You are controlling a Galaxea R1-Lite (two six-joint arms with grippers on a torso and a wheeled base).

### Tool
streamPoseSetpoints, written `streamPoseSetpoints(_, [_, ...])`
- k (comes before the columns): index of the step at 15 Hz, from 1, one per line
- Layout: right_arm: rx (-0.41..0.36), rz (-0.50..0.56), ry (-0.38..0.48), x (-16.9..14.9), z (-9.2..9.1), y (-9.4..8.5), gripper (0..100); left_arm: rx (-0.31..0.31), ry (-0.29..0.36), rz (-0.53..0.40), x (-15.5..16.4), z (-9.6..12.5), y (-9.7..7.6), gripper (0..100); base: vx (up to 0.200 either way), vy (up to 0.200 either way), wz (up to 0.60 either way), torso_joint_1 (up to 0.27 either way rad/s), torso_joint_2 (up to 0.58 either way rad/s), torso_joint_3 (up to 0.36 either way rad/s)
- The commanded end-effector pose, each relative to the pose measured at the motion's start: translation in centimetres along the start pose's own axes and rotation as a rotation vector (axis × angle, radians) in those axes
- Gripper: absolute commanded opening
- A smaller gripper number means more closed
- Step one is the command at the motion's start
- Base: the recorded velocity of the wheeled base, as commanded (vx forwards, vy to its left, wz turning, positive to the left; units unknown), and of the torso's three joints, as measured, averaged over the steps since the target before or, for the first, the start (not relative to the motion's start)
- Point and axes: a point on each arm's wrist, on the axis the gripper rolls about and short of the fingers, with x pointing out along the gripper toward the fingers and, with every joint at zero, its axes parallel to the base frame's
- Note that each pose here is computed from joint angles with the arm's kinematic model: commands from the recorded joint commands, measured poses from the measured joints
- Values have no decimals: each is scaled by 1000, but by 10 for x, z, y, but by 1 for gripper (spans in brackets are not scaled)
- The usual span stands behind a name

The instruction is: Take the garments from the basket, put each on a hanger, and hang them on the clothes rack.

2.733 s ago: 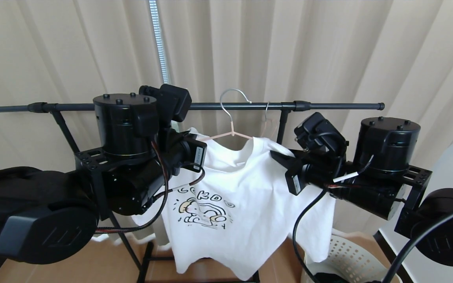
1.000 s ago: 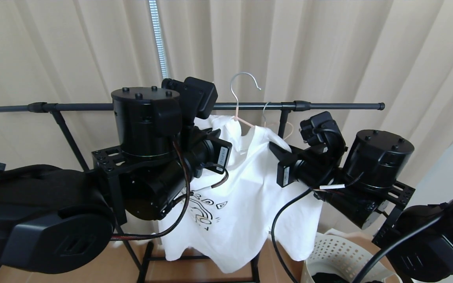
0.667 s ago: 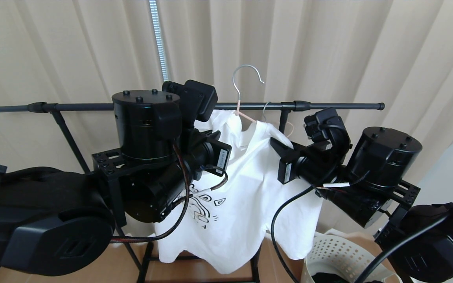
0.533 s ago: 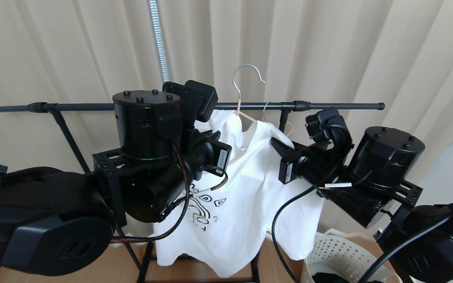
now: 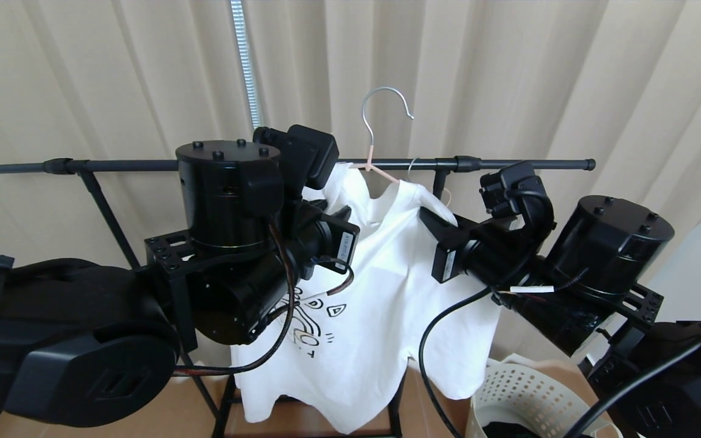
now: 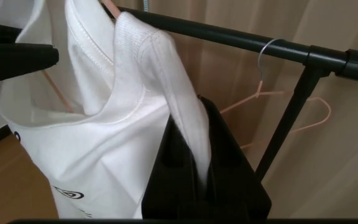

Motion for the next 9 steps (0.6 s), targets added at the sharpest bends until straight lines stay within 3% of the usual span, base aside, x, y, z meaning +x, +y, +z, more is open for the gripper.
streamPoseSetpoints(1, [0,2,-2,-1,1,1,0,-2,-5,-9,-2,1,-3,100,0,0,0,0,0,0])
streamPoseSetpoints(9, [1,2,-11,-2,4,0,0,-20,-50,-80,-27,9,1,100,0,0,0,0,0,0])
